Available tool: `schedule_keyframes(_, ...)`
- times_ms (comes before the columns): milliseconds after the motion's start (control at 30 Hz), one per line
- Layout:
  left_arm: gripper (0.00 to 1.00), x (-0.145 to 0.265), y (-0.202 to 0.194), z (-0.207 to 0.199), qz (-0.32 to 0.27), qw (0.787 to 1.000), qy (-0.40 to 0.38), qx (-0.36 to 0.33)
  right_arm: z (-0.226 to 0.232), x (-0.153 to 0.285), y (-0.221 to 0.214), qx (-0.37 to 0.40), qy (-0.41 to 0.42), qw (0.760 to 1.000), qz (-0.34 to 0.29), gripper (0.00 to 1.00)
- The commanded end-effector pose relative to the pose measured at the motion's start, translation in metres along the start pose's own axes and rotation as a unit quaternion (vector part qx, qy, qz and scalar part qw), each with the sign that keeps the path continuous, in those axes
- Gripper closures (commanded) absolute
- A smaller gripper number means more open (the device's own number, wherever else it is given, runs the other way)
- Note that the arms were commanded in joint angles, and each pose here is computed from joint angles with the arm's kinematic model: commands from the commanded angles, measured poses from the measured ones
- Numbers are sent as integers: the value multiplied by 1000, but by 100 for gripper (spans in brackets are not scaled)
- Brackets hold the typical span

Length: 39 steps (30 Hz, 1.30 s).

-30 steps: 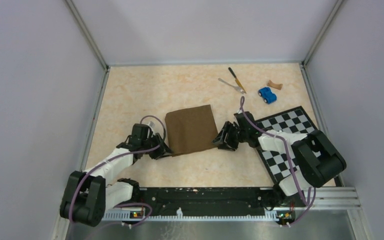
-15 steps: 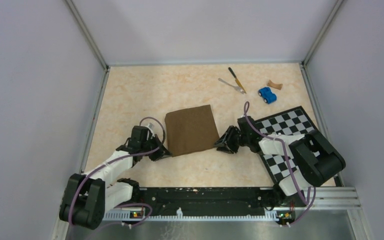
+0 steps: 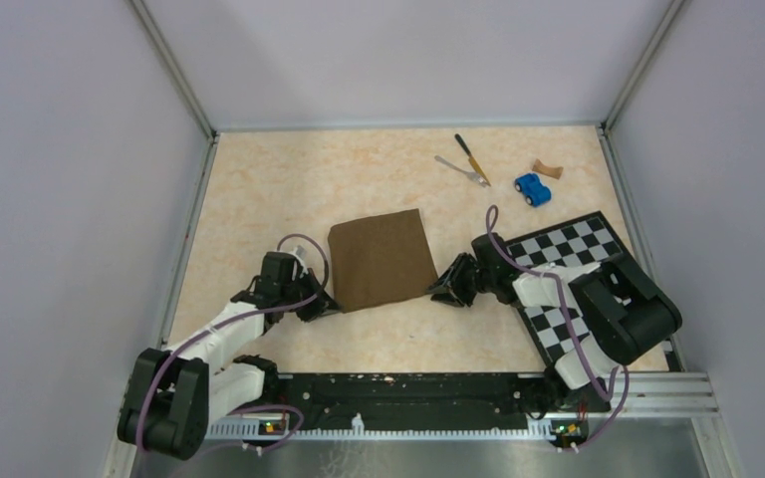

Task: Fold the napkin into a case and place the utensils inside
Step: Smooth out the square-folded napkin at the center of the board.

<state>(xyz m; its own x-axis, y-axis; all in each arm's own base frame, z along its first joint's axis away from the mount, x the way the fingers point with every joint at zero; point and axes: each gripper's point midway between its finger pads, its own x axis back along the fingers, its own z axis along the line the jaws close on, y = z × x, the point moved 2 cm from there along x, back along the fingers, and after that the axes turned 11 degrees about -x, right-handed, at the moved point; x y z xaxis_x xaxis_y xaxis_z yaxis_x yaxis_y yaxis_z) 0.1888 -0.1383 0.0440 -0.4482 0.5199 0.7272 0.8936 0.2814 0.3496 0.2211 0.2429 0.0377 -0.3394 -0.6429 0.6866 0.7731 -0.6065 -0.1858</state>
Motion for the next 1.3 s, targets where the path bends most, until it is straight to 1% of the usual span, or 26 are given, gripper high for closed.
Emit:
schedule_keyframes(0,100,1,5,-5,-16,1000,-15,-12,16,-3,7,-14,22,1000,-9,71)
schedule_keyframes(300,100,3,7,-8,-20,999,-21,-16,20,-4,8,-47,17,999,-20,75)
schedule_keyframes(367,100,4,6,-8,-20,999,-22,-17,20,-4,9,-59,12,998,-24,77)
schedule_keyframes(567,100,4,4,-7,-19,999,-24,-20,22,-6,11,-74,-3,997,-35,78)
schedule_keyframes(767,100,4,2,-6,-20,999,-24,-22,26,-4,13,-80,-9,996,-43,84)
schedule_keyframes(900,100,5,2,-7,-21,999,-26,-26,24,-6,14,-89,-14,995,-45,86)
schedule_keyframes(1033,100,6,3,-8,-21,999,-27,-29,24,-8,14,-92,-20,995,-42,85)
schedule_keyframes(1267,100,7,3,-8,-24,999,-27,-31,27,-9,14,-92,-19,995,-40,79)
